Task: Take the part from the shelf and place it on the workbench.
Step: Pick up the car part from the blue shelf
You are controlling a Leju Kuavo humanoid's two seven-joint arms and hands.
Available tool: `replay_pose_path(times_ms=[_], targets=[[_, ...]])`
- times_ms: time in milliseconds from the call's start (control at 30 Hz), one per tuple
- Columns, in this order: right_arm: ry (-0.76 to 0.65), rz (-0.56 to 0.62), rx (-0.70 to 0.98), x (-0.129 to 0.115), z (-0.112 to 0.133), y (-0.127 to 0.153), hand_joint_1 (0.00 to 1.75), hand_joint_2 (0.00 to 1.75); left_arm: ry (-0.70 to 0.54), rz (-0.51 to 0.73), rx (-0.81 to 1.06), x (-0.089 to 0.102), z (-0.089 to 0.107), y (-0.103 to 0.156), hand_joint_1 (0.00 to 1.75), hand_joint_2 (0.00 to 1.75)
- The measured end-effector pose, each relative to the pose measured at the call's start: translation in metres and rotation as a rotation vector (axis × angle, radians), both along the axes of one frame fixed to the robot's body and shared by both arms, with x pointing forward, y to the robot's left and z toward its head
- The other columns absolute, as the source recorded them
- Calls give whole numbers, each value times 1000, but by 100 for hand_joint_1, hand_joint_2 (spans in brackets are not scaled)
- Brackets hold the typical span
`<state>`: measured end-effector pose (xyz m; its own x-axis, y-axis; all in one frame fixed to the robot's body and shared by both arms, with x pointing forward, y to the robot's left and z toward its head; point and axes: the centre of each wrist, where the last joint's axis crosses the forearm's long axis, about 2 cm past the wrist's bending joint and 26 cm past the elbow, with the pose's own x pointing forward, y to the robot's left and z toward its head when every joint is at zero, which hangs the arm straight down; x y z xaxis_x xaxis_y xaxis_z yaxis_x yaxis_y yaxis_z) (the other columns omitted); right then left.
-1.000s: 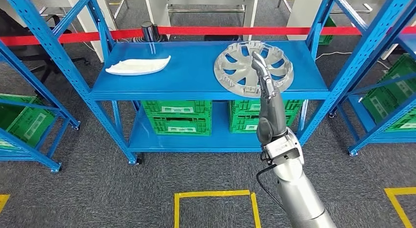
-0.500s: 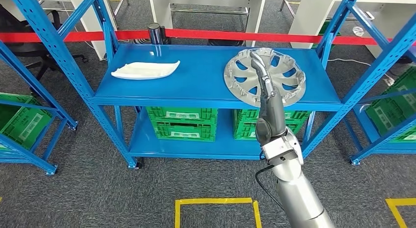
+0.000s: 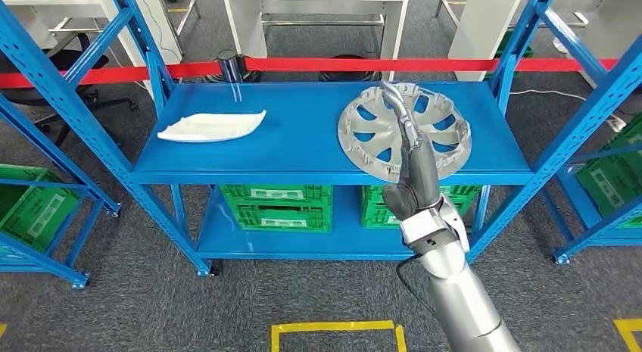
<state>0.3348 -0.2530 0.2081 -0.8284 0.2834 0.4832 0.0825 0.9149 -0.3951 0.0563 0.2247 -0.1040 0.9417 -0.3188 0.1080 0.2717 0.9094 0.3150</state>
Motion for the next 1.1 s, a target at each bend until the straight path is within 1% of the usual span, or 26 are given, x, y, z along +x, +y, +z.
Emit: replay_pose_path(times_ms=[300, 433, 633, 900, 1100], targets=[[19, 3, -19, 13, 4, 2, 0, 175, -20, -6, -5, -2, 0, 0, 0, 0], [27, -19, -53, 19, 4, 3, 0, 0, -40, -23, -6, -3, 0, -2, 0, 0], [59, -108, -171, 32, 3, 7, 0, 0, -43, -44, -13, -1, 0, -4, 0, 0], [154, -86, -294, 59, -3, 18, 0, 0, -39, -53, -31, -1, 0, -5, 0, 0], [226, -127, -393, 78, -12, 24, 0, 0, -32, -59, -52, -1, 1, -7, 0, 0]])
